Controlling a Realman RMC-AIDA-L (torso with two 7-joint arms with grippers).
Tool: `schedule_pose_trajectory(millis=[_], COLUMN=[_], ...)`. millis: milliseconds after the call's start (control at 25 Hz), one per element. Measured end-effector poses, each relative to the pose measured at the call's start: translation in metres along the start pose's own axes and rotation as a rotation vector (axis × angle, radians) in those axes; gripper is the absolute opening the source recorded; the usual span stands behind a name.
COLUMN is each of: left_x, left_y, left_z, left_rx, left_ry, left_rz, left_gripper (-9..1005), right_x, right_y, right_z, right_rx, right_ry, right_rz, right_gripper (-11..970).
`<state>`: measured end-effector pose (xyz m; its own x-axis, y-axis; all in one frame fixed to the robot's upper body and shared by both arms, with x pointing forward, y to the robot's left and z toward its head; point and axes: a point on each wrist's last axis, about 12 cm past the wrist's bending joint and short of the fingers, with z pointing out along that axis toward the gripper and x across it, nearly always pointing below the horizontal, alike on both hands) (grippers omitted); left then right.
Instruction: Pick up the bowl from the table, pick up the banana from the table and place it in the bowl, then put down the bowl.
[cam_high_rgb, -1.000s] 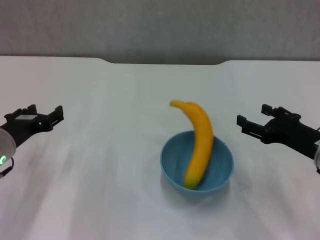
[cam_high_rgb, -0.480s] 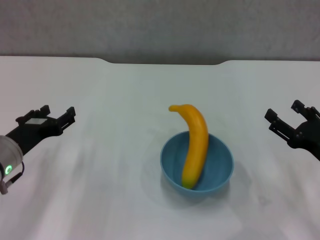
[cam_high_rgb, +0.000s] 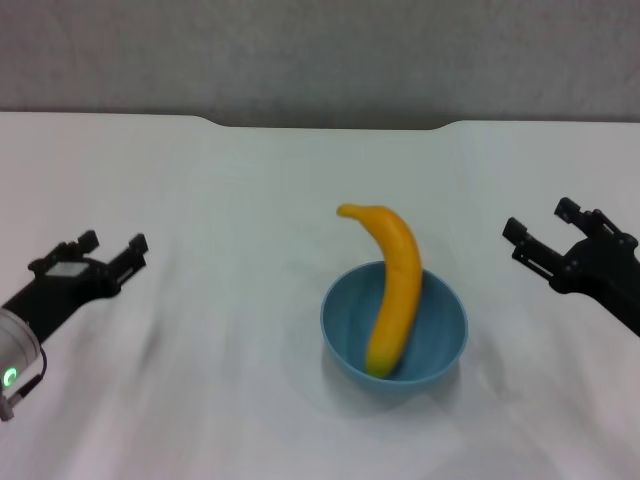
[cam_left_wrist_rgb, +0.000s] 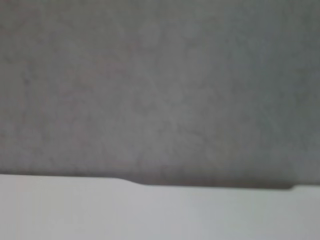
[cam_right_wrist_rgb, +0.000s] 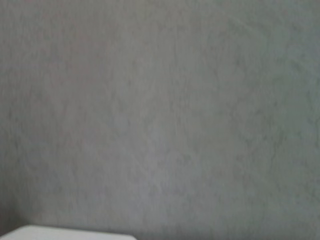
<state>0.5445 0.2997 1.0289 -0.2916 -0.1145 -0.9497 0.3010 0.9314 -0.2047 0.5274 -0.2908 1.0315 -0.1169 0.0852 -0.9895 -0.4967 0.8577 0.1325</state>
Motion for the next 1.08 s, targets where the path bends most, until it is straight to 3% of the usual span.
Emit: schedule_pose_trajectory(millis=[400, 1080], left_x=[0.01, 0.004], left_y=[-0.007, -0.018], left_z=[-0.003, 0.009], left_rx=[0.053, 0.099], left_ry=[-0.037, -0.05], left_rz=[0.066, 0.067], left_gripper=[744, 740], right_x=[-0.001, -0.005], right_y=[0.003, 0.003], right_z=[-0.003, -0.001], right_rx=[-0.006, 0.008], right_ry=[-0.034, -0.071], right_rz=[0.106, 0.134], right_gripper=[880, 880])
